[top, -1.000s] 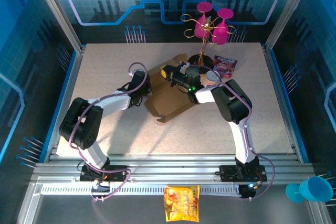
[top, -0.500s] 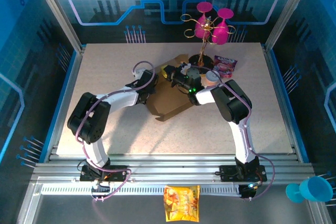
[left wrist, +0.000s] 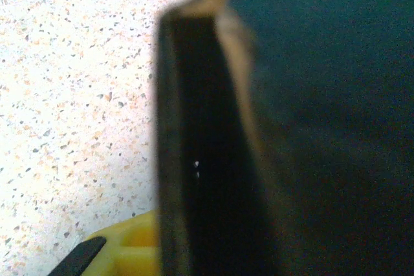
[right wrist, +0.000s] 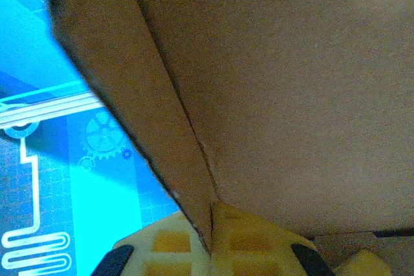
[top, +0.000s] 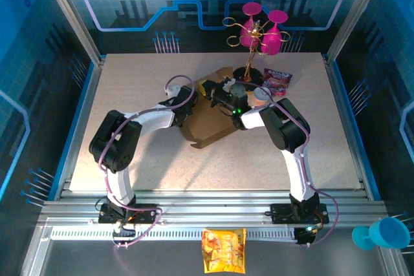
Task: Fold the paper box
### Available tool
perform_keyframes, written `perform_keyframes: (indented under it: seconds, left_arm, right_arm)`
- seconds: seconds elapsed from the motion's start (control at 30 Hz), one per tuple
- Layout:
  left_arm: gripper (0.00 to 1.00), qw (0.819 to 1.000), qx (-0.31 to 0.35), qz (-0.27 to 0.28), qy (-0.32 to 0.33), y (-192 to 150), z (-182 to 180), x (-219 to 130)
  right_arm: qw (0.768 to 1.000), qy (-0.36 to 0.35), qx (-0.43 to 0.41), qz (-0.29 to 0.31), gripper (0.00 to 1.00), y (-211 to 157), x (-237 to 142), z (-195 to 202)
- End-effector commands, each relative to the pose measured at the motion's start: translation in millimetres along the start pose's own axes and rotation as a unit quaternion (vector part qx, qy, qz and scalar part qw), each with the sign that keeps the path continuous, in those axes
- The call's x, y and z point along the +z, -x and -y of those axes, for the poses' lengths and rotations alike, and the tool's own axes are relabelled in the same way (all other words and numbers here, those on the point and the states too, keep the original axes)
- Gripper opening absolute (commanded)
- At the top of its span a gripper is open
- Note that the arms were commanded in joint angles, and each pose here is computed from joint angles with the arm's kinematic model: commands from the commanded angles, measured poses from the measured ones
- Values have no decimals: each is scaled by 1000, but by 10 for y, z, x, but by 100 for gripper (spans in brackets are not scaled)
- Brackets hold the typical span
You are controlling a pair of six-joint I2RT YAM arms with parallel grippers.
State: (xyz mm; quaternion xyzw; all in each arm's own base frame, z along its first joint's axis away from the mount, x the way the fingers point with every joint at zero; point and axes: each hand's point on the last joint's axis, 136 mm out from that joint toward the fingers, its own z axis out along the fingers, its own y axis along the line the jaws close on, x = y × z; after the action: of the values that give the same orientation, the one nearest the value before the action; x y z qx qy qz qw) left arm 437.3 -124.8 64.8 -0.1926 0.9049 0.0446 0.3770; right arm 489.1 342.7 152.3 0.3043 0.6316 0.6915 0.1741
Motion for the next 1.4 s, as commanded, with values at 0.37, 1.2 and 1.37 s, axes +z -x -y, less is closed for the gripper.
perform_keyframes:
  seconds: [0.37, 1.2, 1.37]
  left_arm:
    - [0, 998, 2, -31, 55, -188, -64, 194]
    - [0, 996, 34, -10, 85, 119, -245, 77]
    - [0, 998, 55, -11, 42, 283, -315, -44]
  right_arm:
    - [1000, -18, 24, -3, 0, -20, 23, 200]
    - [999, -18, -31, 40, 48, -7, -185, -300]
    - [995, -38, -62, 65, 58, -25, -413, -634]
